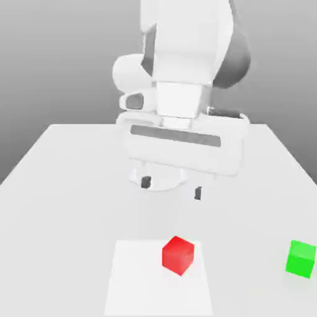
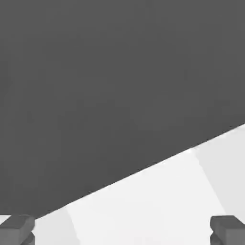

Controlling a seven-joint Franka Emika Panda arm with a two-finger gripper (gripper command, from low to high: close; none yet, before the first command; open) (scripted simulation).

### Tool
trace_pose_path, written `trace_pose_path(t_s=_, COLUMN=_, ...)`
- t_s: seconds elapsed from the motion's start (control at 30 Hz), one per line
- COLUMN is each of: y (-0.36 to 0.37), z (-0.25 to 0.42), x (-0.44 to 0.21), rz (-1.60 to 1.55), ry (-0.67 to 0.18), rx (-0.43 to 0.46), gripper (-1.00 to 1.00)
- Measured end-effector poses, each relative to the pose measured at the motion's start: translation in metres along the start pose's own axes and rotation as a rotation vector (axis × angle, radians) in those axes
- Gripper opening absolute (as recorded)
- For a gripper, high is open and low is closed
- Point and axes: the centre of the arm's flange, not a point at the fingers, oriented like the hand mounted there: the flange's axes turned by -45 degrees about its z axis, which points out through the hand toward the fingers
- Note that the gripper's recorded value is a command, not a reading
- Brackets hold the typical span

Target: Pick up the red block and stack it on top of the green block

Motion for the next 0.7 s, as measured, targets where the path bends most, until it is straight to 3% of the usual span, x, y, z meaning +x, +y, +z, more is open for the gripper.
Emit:
trace_pose_path(t_s=0.1, y=0.008, z=0.054, x=-0.038, rz=0.083, ry=-0.111, rx=-0.02, gripper=0.0)
trace_pose_path(t_s=0.17, y=0.012, z=0.07, x=-0.049, rz=0.109, ry=-0.14, rx=-0.033, gripper=0.0)
trace_pose_path(t_s=0.7, y=0.015, z=0.131, x=-0.059, rz=0.121, ry=-0.147, rx=-0.041, gripper=0.0)
